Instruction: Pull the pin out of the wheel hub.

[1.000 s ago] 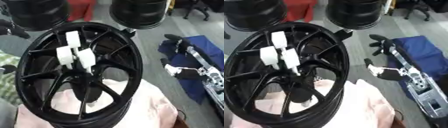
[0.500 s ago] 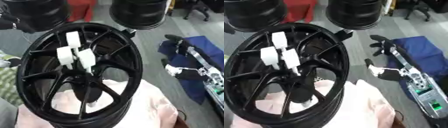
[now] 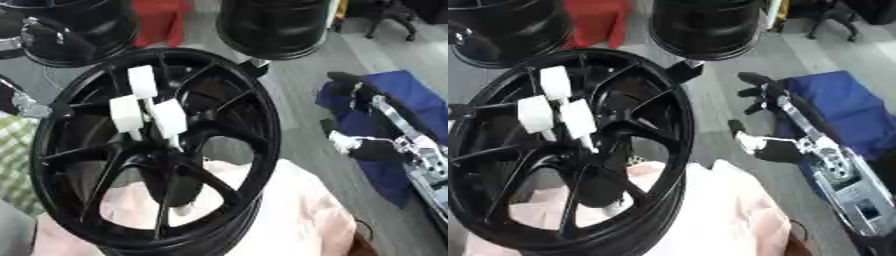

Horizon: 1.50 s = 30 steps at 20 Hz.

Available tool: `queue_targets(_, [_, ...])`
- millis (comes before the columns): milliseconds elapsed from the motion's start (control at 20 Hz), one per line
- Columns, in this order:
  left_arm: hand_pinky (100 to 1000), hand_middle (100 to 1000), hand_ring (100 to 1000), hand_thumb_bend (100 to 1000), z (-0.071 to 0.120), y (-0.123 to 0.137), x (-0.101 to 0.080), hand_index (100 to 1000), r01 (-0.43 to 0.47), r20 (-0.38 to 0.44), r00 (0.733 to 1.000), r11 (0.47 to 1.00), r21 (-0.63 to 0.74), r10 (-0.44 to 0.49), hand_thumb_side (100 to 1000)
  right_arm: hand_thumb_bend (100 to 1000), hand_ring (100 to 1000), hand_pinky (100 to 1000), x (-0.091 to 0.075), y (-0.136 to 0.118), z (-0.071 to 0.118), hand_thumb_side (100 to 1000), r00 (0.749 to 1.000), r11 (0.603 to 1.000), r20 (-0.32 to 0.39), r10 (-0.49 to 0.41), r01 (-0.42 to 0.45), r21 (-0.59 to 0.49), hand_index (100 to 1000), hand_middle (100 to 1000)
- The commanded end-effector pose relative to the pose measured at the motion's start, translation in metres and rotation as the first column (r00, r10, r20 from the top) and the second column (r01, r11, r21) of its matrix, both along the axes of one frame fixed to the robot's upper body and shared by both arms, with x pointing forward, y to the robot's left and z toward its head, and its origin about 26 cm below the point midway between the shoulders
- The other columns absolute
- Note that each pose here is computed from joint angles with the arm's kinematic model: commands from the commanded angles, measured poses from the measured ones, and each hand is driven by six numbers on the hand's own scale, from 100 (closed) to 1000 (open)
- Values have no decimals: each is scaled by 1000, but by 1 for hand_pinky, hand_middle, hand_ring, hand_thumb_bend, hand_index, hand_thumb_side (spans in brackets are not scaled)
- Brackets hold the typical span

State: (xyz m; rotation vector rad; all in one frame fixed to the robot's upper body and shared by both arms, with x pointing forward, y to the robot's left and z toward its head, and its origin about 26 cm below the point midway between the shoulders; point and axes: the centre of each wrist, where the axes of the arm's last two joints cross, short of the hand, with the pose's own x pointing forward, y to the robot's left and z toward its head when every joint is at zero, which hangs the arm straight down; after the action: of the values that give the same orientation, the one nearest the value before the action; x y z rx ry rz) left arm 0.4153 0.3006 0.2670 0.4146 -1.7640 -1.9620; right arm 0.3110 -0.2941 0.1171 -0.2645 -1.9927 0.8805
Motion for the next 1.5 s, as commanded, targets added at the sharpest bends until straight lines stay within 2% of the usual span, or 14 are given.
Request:
queue_targets(50, [838,730,752,513,6,-3,8,902,91,-29,996,990,109,-88,457,226,858,674,0,-6,6,236,1000,1000,11,-2,2,-21,962,958])
queue_targets(600, [836,720,744,527,-6,-17,18,897,86,-118,990,991,100,-74,495,224,858,674,-1,-7,4,240,1000,1000,4,-5,5,-23,962,958])
queue_targets(1500, [825,684,710,533,-11,-27,15,886,120,-205,974,985,122,-93,526,222,859,674,0,-8,3,243,1000,1000,1,-7,7,-22,962,959])
